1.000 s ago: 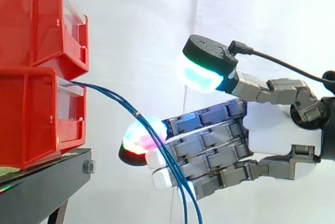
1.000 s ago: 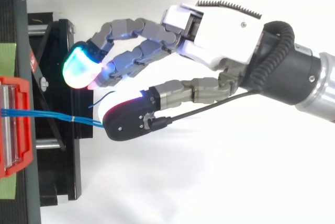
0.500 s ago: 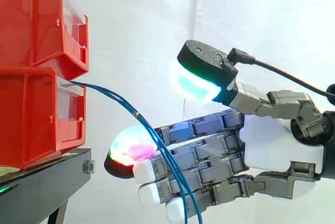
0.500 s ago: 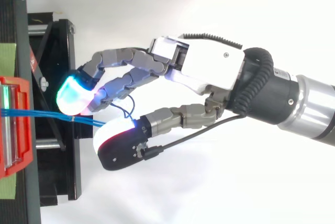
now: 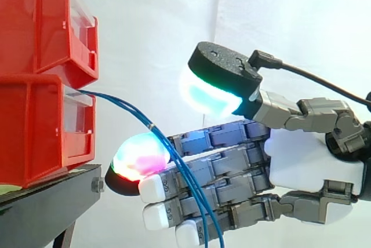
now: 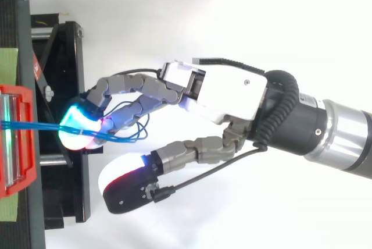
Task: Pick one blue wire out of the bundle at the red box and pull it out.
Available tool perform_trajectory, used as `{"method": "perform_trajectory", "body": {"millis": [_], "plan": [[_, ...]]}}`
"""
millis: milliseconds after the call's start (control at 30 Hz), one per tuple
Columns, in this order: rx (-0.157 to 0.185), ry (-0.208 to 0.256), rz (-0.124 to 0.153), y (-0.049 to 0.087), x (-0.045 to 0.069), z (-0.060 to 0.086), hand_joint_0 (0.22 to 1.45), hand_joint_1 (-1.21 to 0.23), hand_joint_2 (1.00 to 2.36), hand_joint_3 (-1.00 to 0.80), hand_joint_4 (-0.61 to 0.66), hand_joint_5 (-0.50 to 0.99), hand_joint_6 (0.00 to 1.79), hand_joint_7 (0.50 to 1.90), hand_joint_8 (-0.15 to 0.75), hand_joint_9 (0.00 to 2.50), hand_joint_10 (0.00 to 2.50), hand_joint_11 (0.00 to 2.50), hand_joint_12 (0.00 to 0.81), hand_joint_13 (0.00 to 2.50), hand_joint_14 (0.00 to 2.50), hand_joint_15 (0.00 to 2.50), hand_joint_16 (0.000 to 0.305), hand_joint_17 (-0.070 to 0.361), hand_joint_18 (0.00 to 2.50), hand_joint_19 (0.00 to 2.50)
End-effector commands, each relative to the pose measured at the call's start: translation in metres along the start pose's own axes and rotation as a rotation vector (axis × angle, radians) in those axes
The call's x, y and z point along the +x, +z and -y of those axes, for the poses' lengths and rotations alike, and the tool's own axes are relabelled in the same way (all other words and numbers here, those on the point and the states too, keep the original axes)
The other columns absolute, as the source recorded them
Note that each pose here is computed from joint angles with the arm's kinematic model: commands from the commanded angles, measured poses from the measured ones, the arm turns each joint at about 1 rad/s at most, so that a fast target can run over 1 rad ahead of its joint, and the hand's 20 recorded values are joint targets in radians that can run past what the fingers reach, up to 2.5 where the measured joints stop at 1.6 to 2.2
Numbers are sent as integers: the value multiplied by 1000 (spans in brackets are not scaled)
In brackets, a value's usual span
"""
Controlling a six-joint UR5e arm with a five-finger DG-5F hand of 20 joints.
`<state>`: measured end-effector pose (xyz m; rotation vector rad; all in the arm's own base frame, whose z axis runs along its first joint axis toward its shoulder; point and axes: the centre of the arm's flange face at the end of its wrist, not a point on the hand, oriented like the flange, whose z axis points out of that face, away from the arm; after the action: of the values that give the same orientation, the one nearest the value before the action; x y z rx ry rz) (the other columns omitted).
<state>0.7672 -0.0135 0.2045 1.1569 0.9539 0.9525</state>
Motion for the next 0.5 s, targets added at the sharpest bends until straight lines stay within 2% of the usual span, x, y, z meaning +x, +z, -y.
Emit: {"method": "perform_trajectory", "body": {"millis": [0,233,467], "plan": [[-2,1,4,0,2,-1,581,-728,1008,-398,345,-136,503,1078,357,723,8,310,454,720,11,342,61,137,715,500],[-5,3,8,1,2,-2,602,-733,1013,-337,299,-125,502,1182,355,726,8,318,452,728,11,341,61,136,725,501],[-5,4,6,1,3,-2,595,-718,1012,-353,289,-124,501,1194,357,734,10,323,454,739,13,348,61,137,739,506]]}}
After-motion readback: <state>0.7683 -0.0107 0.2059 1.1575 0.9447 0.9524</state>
